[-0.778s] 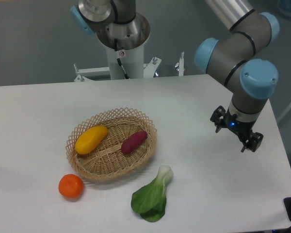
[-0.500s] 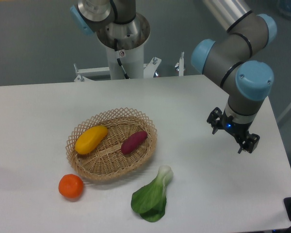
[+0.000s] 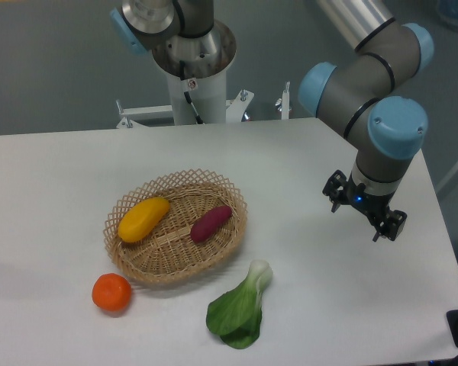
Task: Pick up the mango from the basket
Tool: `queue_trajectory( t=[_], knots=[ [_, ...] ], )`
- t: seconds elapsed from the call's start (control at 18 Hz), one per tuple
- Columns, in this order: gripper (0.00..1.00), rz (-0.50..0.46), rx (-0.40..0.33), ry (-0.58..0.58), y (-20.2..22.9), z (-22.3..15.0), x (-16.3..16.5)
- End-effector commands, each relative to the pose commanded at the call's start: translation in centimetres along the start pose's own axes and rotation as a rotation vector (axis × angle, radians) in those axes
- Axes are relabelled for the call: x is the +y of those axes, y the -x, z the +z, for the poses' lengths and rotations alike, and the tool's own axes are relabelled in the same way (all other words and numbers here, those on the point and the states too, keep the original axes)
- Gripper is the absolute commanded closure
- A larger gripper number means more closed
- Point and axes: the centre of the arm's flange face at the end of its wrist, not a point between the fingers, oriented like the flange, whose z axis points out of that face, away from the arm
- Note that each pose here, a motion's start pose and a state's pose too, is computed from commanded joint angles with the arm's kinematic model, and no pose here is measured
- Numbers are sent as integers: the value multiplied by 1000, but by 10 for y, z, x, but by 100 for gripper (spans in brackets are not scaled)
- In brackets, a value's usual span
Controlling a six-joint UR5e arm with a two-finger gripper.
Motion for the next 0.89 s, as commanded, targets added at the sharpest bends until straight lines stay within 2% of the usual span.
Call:
queue_trajectory(
  t=[0.28, 0.89],
  knots=[
    [0, -102, 35, -85, -10, -1, -9],
    [0, 21, 141, -76, -119, 19, -74]
  ],
)
